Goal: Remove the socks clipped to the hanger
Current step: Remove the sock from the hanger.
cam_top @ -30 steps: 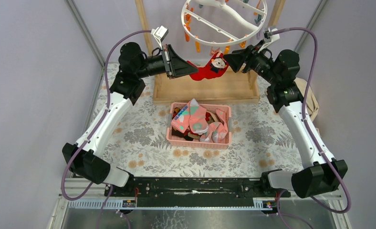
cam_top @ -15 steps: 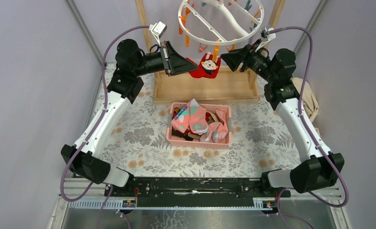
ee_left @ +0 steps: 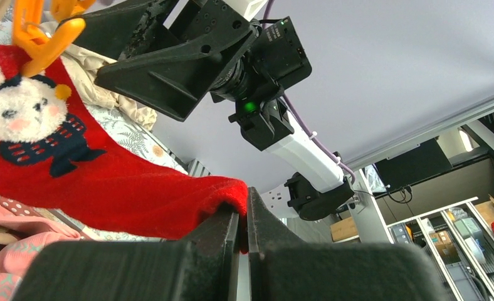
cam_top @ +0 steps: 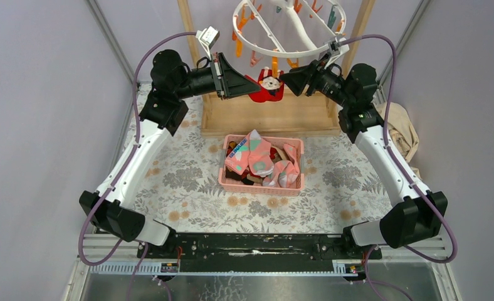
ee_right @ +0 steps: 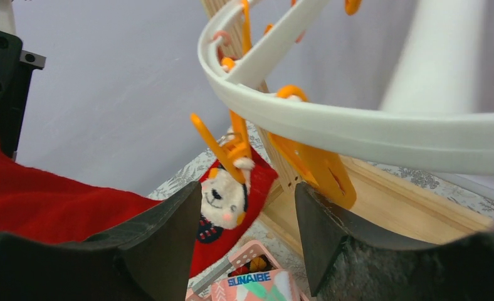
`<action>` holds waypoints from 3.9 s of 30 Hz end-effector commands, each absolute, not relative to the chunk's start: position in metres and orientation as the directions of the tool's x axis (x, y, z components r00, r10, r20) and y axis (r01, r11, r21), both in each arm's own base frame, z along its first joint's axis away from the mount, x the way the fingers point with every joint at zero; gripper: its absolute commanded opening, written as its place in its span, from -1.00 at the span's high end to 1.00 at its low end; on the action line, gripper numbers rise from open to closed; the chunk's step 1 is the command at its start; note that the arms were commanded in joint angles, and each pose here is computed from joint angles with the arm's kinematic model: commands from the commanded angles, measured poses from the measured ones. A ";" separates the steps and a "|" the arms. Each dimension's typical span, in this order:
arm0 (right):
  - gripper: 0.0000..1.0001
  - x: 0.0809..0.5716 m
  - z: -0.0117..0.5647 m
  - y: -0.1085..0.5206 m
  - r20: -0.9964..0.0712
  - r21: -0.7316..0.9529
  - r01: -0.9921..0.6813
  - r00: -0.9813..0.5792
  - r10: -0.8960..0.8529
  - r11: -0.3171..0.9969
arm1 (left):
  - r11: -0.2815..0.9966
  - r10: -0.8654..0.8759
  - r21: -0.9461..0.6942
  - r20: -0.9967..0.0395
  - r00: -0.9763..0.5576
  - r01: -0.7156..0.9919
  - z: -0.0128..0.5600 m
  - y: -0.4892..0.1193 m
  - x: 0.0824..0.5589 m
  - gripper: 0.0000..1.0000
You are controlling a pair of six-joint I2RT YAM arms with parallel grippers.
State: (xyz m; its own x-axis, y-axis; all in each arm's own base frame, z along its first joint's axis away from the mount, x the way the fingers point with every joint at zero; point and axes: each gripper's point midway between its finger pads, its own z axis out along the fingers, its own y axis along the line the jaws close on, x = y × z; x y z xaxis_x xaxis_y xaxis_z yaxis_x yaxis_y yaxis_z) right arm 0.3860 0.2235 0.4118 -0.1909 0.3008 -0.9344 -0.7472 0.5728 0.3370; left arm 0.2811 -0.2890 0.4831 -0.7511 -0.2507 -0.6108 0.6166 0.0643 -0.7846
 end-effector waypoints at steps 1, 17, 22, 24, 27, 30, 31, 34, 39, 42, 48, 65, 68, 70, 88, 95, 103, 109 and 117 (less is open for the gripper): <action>-0.27 0.389 0.445 0.221 -0.939 0.280 -0.761 -0.091 0.331 0.585 | 0.041 -0.233 -0.748 -0.652 -0.722 0.662 0.498 -0.289 0.270 0.84; -0.30 0.389 0.446 0.248 -0.926 0.291 -0.820 -0.111 0.362 0.492 | 0.040 -0.225 -0.743 -0.658 -0.719 0.668 0.506 -0.289 0.260 0.85; -0.32 0.395 0.446 0.248 -0.921 0.298 -0.806 -0.103 0.375 0.511 | 0.037 -0.228 -0.738 -0.663 -0.713 0.674 0.511 -0.286 0.252 0.85; -0.34 0.398 0.447 0.248 -0.920 0.301 -0.803 -0.103 0.378 0.514 | 0.037 -0.230 -0.735 -0.666 -0.710 0.677 0.513 -0.285 0.250 0.85; -0.34 0.402 0.447 0.248 -0.918 0.309 -0.797 -0.107 0.382 0.518 | 0.037 -0.229 -0.733 -0.668 -0.709 0.679 0.514 -0.284 0.246 0.85; -0.36 0.404 0.448 0.248 -0.914 0.314 -0.797 -0.107 0.392 0.516 | 0.037 -0.230 -0.731 -0.669 -0.707 0.681 0.515 -0.283 0.244 0.85; -0.37 0.404 0.448 0.249 -0.913 0.316 -0.799 -0.109 0.393 0.512 | 0.037 -0.229 -0.732 -0.669 -0.707 0.681 0.515 -0.283 0.243 0.85; -0.39 0.407 0.447 0.250 -0.910 0.324 -0.798 -0.117 0.397 0.508 | 0.040 -0.227 -0.731 -0.671 -0.706 0.681 0.516 -0.282 0.241 0.85; -0.40 0.408 0.447 0.253 -0.903 0.332 -0.806 -0.120 0.413 0.490 | 0.040 -0.227 -0.730 -0.672 -0.705 0.683 0.516 -0.281 0.239 0.85; -0.42 0.409 0.447 0.255 -0.893 0.346 -0.812 -0.131 0.431 0.470 | 0.041 -0.224 -0.732 -0.670 -0.708 0.680 0.514 -0.280 0.238 0.85; -0.45 0.411 0.449 0.261 -0.870 0.372 -0.829 -0.156 0.467 0.417 | 0.044 -0.216 -0.737 -0.667 -0.713 0.675 0.508 -0.278 0.232 0.85; -0.45 0.407 0.452 0.262 -0.846 0.377 -0.842 -0.144 0.514 0.385 | 0.065 -0.200 -0.769 -0.634 -0.747 0.635 0.481 -0.273 0.220 0.85; -0.42 0.406 0.451 0.263 -0.847 0.379 -0.843 -0.150 0.511 0.382 | 0.067 -0.197 -0.771 -0.633 -0.749 0.634 0.479 -0.273 0.220 0.85; -0.36 0.406 0.451 0.263 -0.848 0.376 -0.844 -0.147 0.510 0.382 | 0.067 -0.199 -0.770 -0.634 -0.747 0.635 0.481 -0.272 0.220 0.85; -0.10 0.406 0.448 0.266 -0.896 0.330 -0.809 -0.107 0.430 0.487 | 0.072 -0.197 -0.768 -0.636 -0.746 0.636 0.478 -0.273 0.220 0.85; 0.02 0.407 0.454 0.265 -0.899 0.322 -0.804 -0.093 0.429 0.500 | 0.071 -0.196 -0.766 -0.638 -0.744 0.638 0.478 -0.272 0.219 0.85; 0.08 0.408 0.463 0.264 -0.901 0.309 -0.803 -0.075 0.428 0.510 | 0.080 -0.190 -0.768 -0.637 -0.747 0.635 0.473 -0.272 0.219 0.85; 0.51 0.406 0.467 0.263 -0.901 0.303 -0.804 -0.067 0.429 0.511 | 0.094 -0.187 -0.774 -0.632 -0.752 0.626 0.466 -0.271 0.219 0.85; 0.73 0.403 0.470 0.263 -0.901 0.298 -0.809 -0.064 0.428 0.506 | 0.117 -0.180 -0.782 -0.623 -0.761 0.612 0.455 -0.270 0.219 0.86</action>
